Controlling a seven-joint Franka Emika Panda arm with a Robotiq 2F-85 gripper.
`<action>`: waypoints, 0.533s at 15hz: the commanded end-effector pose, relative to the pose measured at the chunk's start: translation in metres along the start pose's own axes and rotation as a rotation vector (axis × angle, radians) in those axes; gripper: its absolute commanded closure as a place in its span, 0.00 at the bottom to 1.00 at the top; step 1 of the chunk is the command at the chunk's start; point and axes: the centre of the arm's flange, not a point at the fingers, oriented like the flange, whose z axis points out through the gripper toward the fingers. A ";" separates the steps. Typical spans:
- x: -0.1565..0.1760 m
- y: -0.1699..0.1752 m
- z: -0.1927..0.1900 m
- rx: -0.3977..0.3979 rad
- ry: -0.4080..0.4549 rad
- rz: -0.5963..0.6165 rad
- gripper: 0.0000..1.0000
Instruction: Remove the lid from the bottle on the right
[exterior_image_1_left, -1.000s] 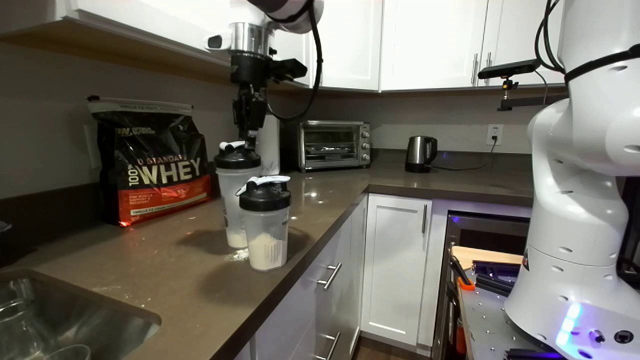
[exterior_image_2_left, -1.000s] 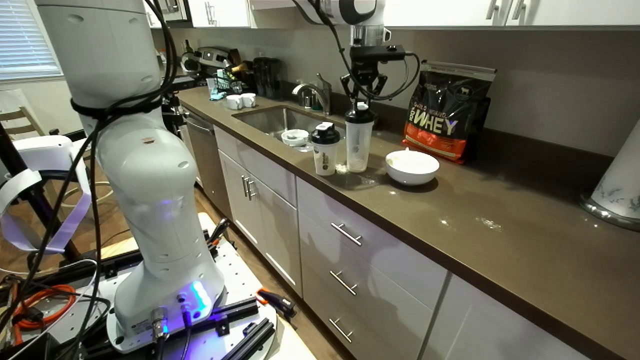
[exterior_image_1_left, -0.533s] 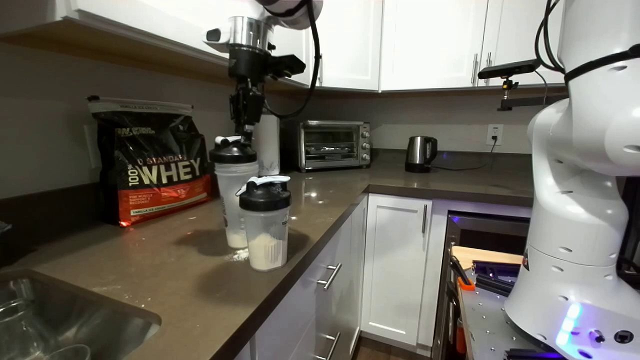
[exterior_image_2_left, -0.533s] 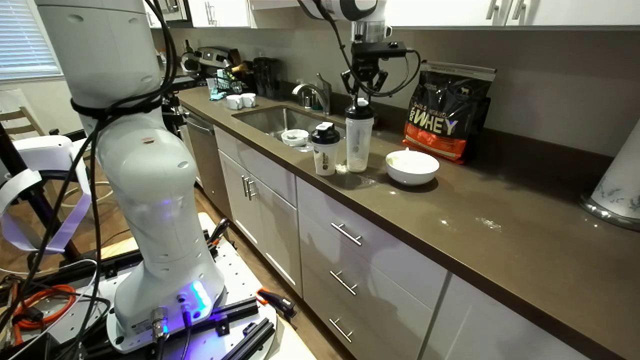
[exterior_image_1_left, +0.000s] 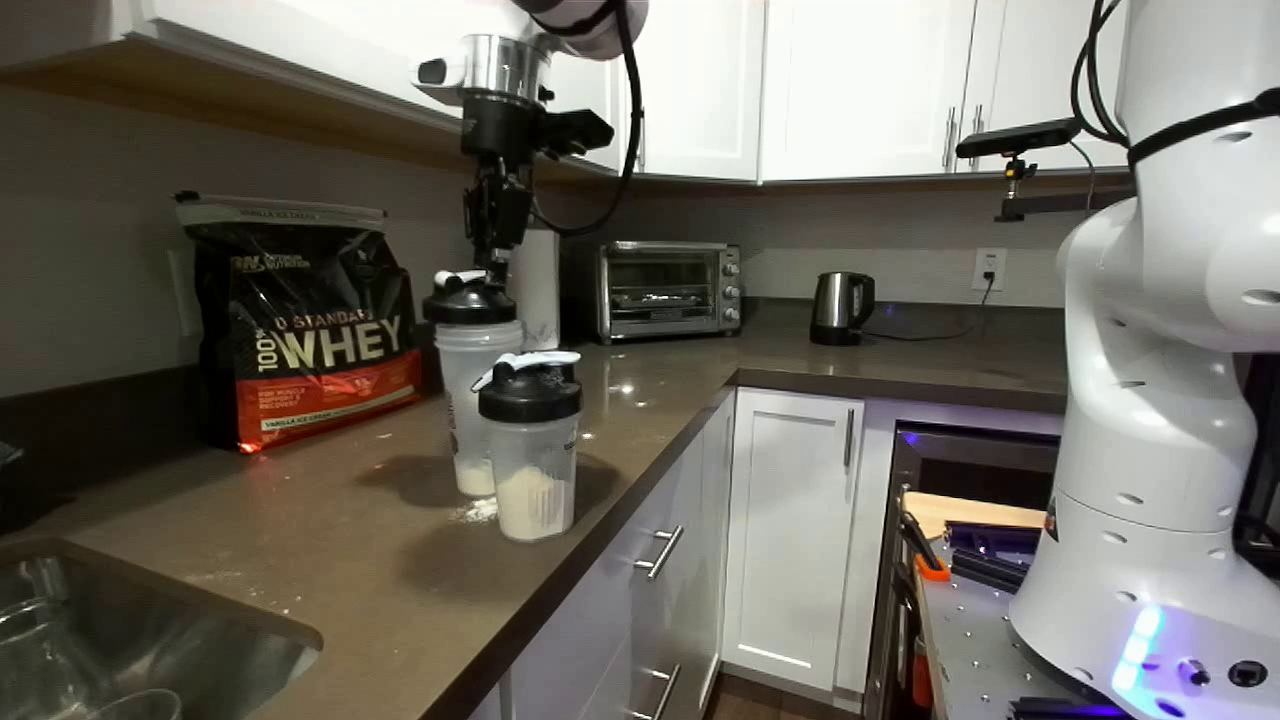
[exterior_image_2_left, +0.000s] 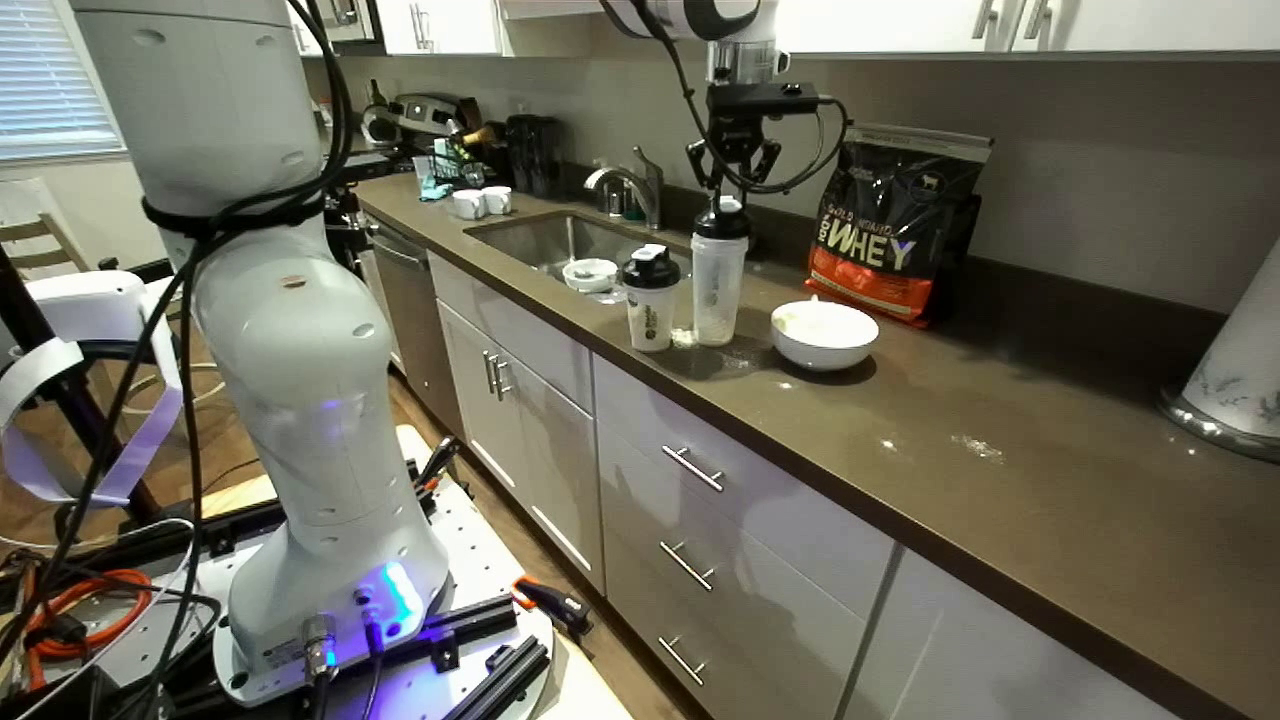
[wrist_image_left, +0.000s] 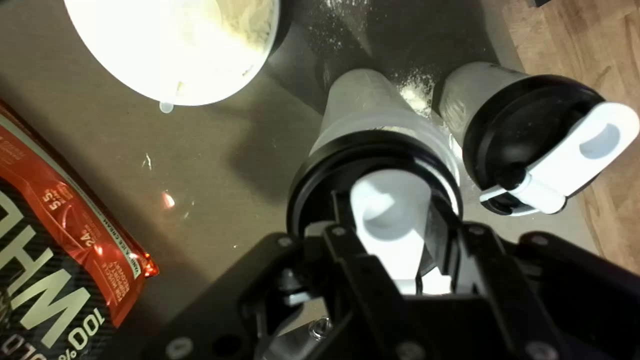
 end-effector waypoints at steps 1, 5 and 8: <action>-0.008 0.008 -0.017 0.000 0.004 -0.017 0.87; -0.025 0.019 -0.029 -0.016 0.009 0.021 0.87; -0.045 0.028 -0.030 -0.022 0.004 0.063 0.87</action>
